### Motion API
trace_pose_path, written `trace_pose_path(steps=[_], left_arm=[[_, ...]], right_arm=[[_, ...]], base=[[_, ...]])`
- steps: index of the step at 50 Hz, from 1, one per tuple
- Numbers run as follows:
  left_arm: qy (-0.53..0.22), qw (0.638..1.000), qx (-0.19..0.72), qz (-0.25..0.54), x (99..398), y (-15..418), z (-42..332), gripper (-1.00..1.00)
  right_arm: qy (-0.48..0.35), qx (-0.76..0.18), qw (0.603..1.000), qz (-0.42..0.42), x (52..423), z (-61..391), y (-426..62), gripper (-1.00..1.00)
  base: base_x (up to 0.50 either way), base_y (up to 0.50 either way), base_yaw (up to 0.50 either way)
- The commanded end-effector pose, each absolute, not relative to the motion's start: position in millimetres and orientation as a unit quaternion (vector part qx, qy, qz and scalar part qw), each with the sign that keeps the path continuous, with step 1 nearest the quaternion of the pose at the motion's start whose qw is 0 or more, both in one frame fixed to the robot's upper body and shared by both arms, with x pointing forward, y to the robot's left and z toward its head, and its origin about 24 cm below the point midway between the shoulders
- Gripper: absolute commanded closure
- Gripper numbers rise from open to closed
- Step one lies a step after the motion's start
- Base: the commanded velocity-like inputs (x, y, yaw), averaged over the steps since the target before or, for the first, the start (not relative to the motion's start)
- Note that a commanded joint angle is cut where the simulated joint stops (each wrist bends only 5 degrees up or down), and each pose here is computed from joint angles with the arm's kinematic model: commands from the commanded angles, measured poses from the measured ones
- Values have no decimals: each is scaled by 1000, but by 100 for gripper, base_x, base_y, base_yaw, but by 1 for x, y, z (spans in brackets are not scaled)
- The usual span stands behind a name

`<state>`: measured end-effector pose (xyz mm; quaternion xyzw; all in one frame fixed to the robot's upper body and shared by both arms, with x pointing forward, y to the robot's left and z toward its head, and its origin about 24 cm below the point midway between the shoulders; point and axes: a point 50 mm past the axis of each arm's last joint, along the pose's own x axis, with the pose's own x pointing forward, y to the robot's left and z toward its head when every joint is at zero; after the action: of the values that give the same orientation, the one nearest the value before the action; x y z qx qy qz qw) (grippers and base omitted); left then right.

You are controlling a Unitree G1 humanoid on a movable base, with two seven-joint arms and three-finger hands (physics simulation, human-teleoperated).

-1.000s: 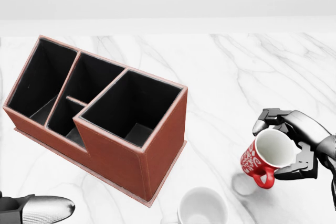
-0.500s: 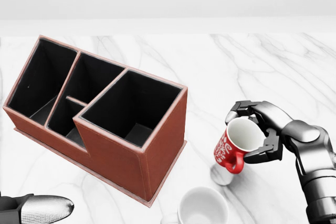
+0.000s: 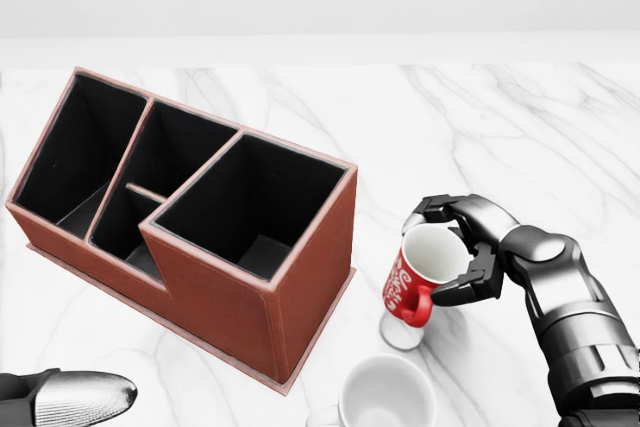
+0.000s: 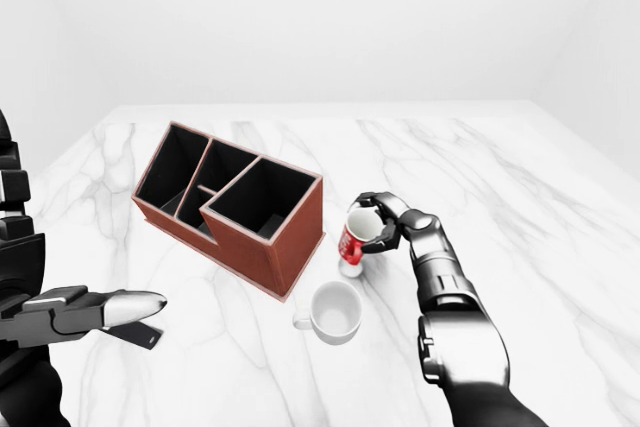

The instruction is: Pick up the red mug and place it to the right of the caddy.

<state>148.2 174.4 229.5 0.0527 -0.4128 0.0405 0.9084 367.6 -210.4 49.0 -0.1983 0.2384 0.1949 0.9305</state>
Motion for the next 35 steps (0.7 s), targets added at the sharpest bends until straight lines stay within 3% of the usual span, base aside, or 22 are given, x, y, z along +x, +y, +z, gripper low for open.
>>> trace_pose_path(steps=[1,35], left_arm=[[-412,909,43,42,157,174,229,-100],[-414,908,44,40,156,174,229,-100]], right_arm=[[258,-159,936,176,369,40,-202,100],[254,-191,939,129,373,34,-187,100]], base=[[0,0,0],[0,0,0]])
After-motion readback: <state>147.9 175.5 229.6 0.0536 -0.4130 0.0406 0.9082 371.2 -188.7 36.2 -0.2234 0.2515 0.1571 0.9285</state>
